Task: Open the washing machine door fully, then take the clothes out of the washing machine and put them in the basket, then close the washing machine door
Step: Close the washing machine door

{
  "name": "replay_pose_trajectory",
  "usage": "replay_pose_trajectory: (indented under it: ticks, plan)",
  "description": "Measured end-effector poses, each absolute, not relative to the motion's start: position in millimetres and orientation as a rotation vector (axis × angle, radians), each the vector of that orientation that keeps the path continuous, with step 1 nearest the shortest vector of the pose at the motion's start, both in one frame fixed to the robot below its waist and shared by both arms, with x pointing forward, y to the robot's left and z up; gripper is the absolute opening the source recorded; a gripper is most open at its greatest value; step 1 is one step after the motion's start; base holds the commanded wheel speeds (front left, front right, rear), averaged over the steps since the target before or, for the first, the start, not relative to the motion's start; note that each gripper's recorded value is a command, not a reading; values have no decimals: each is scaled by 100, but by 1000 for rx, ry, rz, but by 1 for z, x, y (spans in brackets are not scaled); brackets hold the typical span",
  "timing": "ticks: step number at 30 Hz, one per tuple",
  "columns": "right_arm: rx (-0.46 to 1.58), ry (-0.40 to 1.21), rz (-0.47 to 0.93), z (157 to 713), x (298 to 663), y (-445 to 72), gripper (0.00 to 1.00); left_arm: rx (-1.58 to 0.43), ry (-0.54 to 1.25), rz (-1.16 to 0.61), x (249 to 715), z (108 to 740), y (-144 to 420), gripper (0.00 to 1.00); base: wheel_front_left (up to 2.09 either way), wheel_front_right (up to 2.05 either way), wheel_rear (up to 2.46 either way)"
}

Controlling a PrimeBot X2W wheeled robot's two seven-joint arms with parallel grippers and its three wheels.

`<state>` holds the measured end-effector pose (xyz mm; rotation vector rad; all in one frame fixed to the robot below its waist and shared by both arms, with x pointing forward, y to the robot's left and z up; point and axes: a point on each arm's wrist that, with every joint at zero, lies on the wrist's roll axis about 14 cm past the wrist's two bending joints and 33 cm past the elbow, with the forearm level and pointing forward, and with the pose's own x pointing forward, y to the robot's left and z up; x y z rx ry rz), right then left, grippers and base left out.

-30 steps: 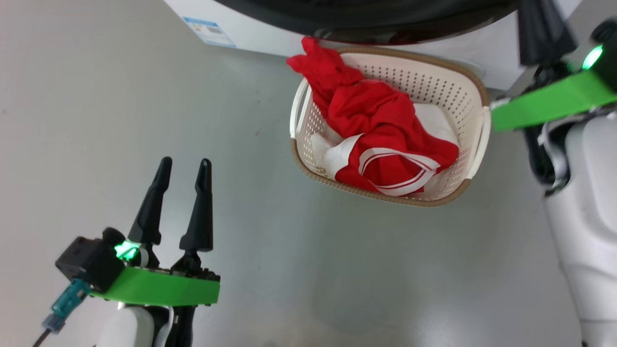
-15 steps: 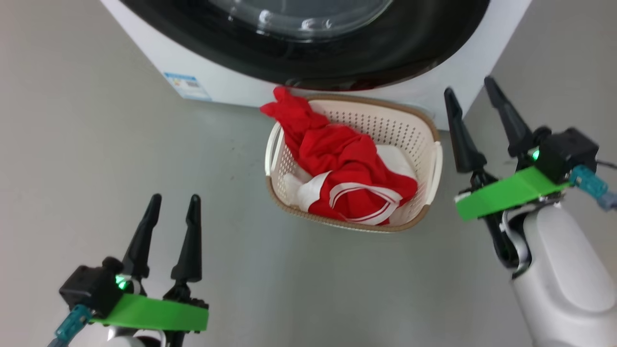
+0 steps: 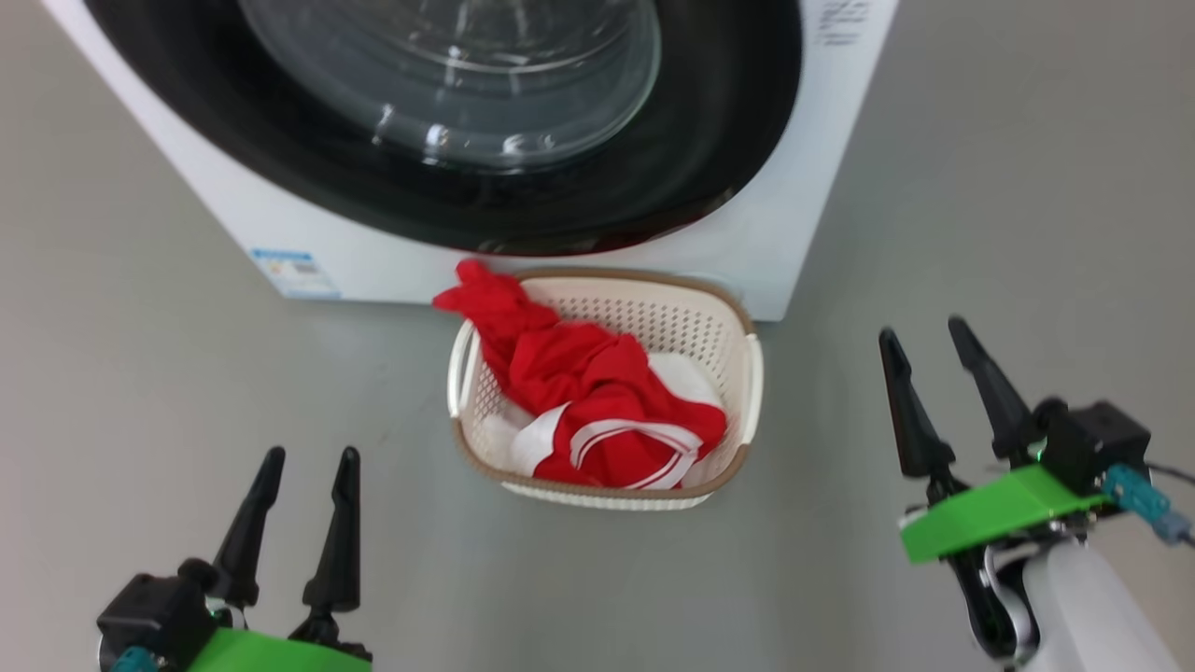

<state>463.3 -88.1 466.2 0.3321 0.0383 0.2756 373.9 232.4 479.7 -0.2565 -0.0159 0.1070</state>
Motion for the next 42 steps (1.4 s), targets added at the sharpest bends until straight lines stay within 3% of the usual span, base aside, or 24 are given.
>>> replay_pose_trajectory:
  ticks: [24, 42]
  plan:
    - [305, 85, 19, 451, 362, -181, 100, -258, -16, 18, 347, 484, 209, 100, 0, 0, 0]
    - [307, 81, -59, 449, 339, -205, 100, -251, -5, 8, 339, 481, 209, 100, 0, 0, 0]
